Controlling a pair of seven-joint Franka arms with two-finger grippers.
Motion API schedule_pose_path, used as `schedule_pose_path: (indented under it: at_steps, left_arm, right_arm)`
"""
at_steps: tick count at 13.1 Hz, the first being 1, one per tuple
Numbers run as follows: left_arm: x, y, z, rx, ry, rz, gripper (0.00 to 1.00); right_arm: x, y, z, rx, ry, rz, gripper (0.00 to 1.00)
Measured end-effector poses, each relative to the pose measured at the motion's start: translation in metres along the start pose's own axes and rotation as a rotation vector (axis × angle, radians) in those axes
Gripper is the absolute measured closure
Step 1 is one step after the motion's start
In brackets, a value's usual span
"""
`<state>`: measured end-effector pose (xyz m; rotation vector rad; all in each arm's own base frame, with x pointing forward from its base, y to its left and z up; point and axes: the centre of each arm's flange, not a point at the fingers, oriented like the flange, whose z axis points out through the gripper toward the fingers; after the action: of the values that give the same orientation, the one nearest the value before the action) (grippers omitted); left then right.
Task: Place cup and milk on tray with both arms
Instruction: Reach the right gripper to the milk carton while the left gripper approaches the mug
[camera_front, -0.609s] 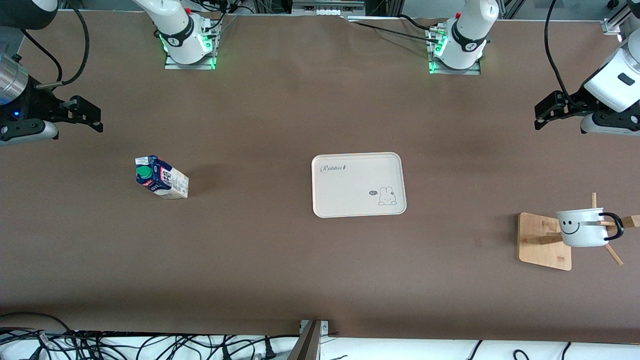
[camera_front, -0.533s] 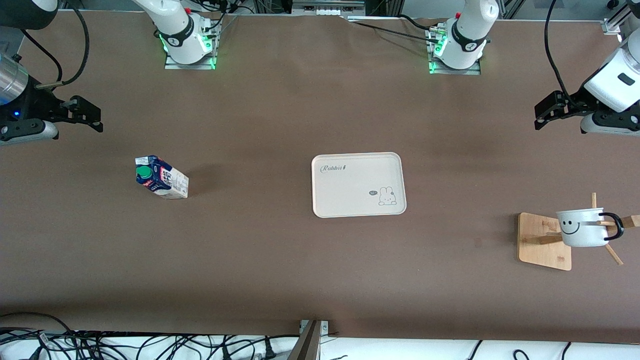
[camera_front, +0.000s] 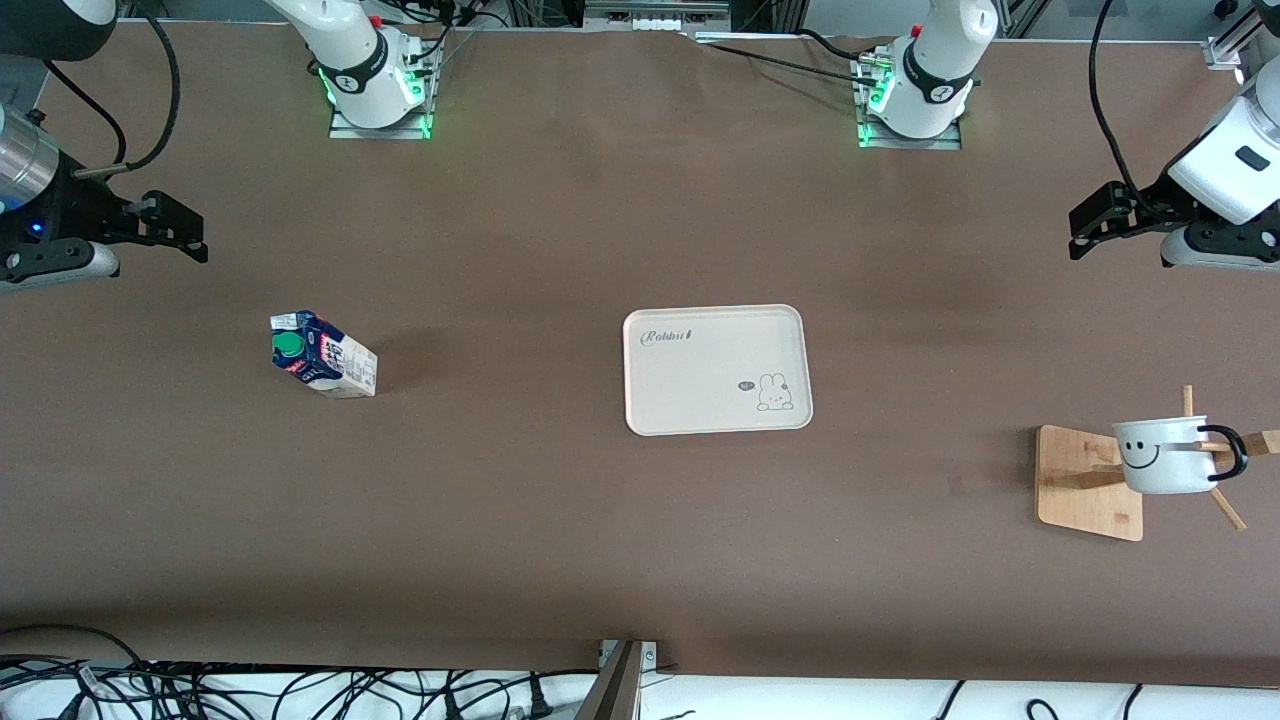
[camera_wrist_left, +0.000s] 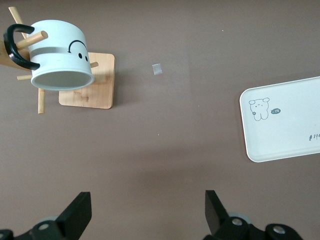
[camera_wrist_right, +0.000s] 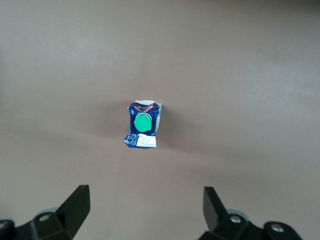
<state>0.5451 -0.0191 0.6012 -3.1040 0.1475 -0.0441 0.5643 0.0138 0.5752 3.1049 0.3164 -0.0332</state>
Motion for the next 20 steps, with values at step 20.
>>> schedule_pose_path:
  at_steps: [20]
  left_arm:
    - [0.051,0.005,0.035,-0.001,-0.042,0.005,0.0]
  right_arm:
    - [0.026,-0.03,0.226,0.009,-0.089,0.031,0.0]
